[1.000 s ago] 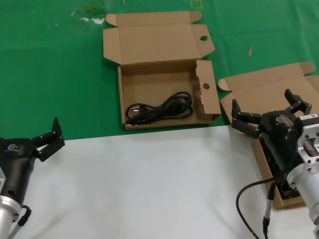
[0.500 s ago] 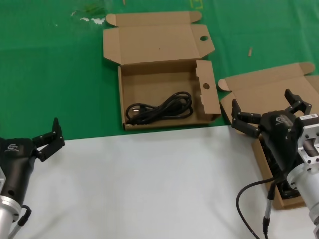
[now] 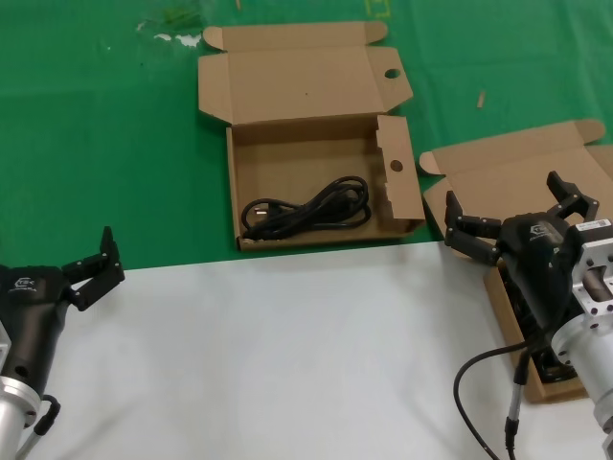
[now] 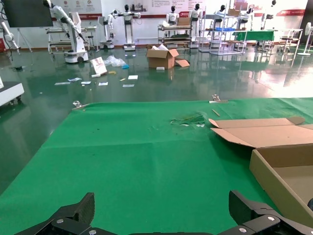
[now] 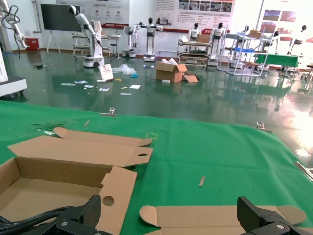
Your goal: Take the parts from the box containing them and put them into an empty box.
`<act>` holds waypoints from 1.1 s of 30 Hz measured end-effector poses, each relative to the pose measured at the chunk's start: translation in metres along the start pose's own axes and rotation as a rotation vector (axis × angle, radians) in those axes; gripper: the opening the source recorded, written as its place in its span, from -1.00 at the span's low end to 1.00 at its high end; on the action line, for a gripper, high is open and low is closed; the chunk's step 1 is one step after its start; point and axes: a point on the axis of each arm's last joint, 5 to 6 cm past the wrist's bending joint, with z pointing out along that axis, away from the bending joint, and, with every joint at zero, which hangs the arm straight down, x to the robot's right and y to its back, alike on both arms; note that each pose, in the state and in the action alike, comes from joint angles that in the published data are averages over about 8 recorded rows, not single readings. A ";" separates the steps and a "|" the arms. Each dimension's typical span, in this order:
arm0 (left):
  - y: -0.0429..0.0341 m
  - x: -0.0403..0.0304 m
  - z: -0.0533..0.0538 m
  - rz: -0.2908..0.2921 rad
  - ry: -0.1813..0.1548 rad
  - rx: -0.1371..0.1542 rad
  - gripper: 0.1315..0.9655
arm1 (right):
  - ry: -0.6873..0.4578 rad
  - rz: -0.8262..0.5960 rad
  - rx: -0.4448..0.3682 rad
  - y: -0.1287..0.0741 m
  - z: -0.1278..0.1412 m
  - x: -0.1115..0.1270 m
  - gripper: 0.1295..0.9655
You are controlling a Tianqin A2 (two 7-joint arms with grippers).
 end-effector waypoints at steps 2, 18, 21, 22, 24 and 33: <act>0.0000 0.0000 0.000 0.000 0.000 0.000 1.00 | 0.000 0.000 0.000 0.000 0.000 0.000 1.00; 0.0000 0.0000 0.000 0.000 0.000 0.000 1.00 | 0.000 0.000 0.000 0.000 0.000 0.000 1.00; 0.0000 0.0000 0.000 0.000 0.000 0.000 1.00 | 0.000 0.000 0.000 0.000 0.000 0.000 1.00; 0.0000 0.0000 0.000 0.000 0.000 0.000 1.00 | 0.000 0.000 0.000 0.000 0.000 0.000 1.00; 0.0000 0.0000 0.000 0.000 0.000 0.000 1.00 | 0.000 0.000 0.000 0.000 0.000 0.000 1.00; 0.0000 0.0000 0.000 0.000 0.000 0.000 1.00 | 0.000 0.000 0.000 0.000 0.000 0.000 1.00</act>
